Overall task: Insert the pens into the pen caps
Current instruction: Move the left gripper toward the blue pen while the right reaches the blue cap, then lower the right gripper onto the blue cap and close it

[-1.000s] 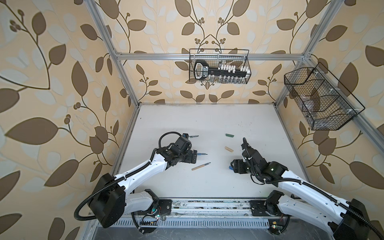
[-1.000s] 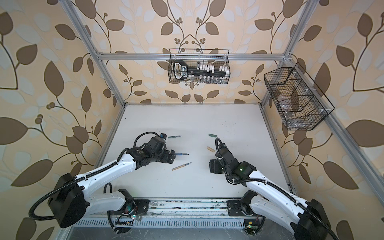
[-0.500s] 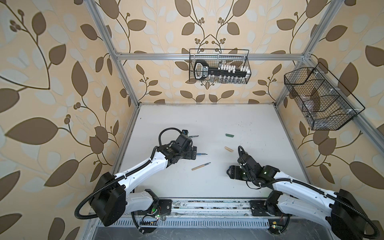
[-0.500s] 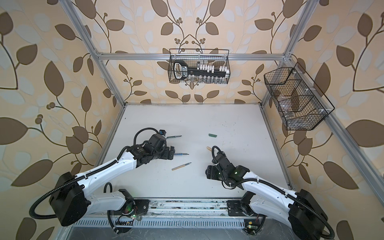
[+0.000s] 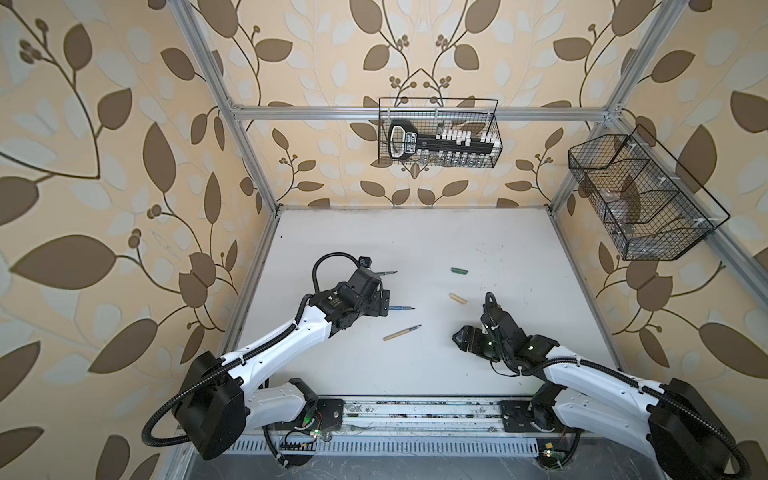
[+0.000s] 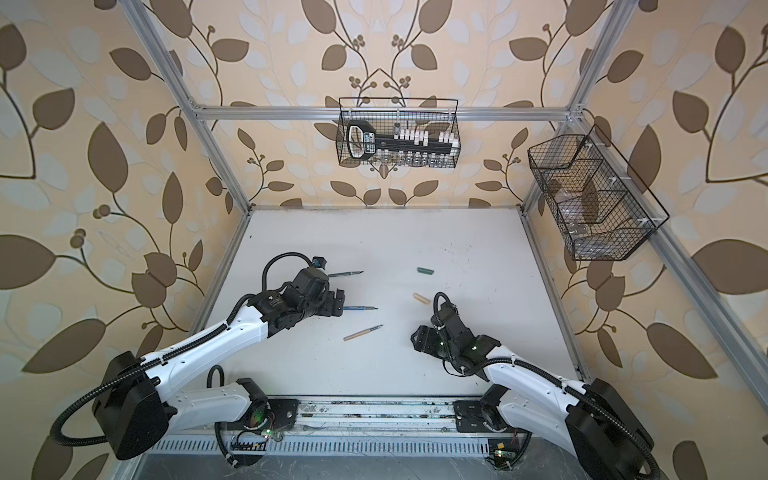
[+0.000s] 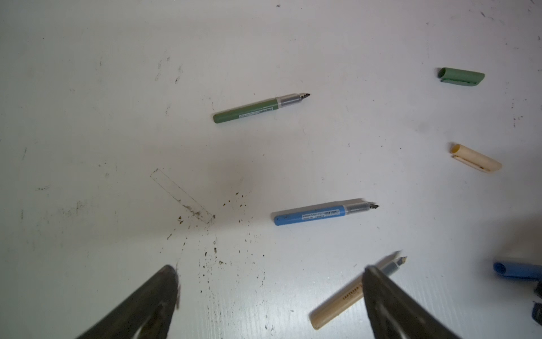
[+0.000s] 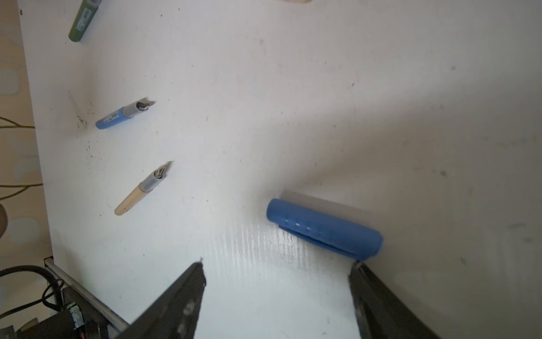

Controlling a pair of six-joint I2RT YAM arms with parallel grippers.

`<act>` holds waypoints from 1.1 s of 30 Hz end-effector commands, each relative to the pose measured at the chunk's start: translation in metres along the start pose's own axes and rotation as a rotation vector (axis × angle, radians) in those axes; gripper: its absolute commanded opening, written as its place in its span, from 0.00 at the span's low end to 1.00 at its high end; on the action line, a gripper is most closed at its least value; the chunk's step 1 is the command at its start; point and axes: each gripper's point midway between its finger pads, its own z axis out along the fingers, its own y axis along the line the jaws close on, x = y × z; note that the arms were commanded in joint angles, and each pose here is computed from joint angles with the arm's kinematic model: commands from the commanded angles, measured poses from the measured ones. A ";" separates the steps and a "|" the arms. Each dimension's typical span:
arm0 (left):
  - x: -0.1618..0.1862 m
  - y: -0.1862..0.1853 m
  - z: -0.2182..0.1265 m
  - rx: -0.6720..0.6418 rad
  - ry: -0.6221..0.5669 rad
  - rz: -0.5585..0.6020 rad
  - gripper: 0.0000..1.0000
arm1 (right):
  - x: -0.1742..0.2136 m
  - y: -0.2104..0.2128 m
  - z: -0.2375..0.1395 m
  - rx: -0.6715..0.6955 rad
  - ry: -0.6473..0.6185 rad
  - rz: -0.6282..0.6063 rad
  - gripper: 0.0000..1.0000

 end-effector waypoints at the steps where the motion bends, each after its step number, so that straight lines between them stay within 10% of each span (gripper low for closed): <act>1: -0.009 0.006 -0.009 -0.028 -0.040 -0.008 0.99 | 0.001 -0.011 0.001 0.012 0.005 0.026 0.80; 25: 0.003 0.018 -0.012 -0.055 -0.041 -0.041 0.99 | -0.038 0.055 0.045 0.003 0.100 -0.242 0.74; 33: 0.003 0.023 -0.018 -0.055 -0.078 -0.051 0.99 | -0.043 0.047 0.009 0.253 0.099 -0.390 0.70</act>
